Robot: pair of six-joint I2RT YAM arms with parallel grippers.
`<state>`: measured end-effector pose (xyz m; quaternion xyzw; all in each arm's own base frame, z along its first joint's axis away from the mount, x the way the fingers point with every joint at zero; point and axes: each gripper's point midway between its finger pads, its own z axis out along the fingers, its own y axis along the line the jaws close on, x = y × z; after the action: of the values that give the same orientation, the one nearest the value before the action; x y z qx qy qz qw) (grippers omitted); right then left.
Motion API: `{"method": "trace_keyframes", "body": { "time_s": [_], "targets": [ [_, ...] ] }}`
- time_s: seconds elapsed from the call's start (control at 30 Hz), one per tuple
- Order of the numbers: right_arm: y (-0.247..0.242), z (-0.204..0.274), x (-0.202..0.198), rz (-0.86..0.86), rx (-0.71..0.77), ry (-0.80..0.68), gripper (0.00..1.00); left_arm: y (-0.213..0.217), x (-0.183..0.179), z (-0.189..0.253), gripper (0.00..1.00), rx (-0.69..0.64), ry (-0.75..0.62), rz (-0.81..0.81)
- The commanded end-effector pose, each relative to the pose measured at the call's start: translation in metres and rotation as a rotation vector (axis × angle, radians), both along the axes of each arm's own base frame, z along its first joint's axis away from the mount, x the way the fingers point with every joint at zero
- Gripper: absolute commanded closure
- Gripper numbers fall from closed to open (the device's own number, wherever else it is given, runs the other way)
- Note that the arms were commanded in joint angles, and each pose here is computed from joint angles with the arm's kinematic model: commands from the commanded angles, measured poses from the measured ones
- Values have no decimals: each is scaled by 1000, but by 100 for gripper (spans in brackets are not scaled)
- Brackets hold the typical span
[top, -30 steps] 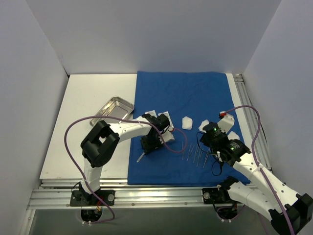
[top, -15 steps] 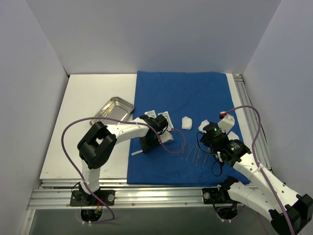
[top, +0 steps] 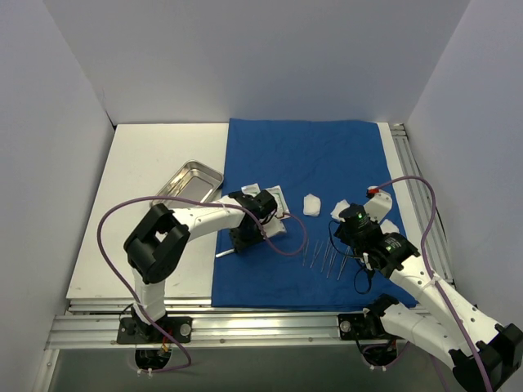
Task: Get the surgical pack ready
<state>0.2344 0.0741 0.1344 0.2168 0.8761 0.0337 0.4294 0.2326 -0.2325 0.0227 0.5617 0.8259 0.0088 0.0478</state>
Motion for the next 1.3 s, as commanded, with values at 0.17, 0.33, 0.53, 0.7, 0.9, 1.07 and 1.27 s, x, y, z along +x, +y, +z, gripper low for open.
{"method": "trace_keyframes", "body": {
  "time_s": [0.17, 0.33, 0.53, 0.7, 0.9, 1.07, 1.27],
  "targets": [
    [-7, 7, 1, -31, -19, -17, 69, 7, 1, 22, 94, -26, -27, 8],
    [-8, 8, 1, -32, -18, -17, 69, 7, 5, 29, 98, -49, -38, 24],
    [-8, 9, 1, -32, -16, -21, 69, 24, 47, 72, 98, -149, -123, 150],
    [-8, 9, 1, -31, -16, -25, 69, 71, 94, 101, 98, -177, -209, 291],
    [-7, 12, 1, -27, -9, -35, 69, 146, 148, 95, 98, -151, -262, 466],
    [-6, 11, 1, -23, -8, -32, 69, 183, 176, 66, 98, -121, -242, 560],
    [-6, 10, 1, -21, -9, -31, 69, 200, 200, 43, 98, -100, -259, 600]
  ]
}}
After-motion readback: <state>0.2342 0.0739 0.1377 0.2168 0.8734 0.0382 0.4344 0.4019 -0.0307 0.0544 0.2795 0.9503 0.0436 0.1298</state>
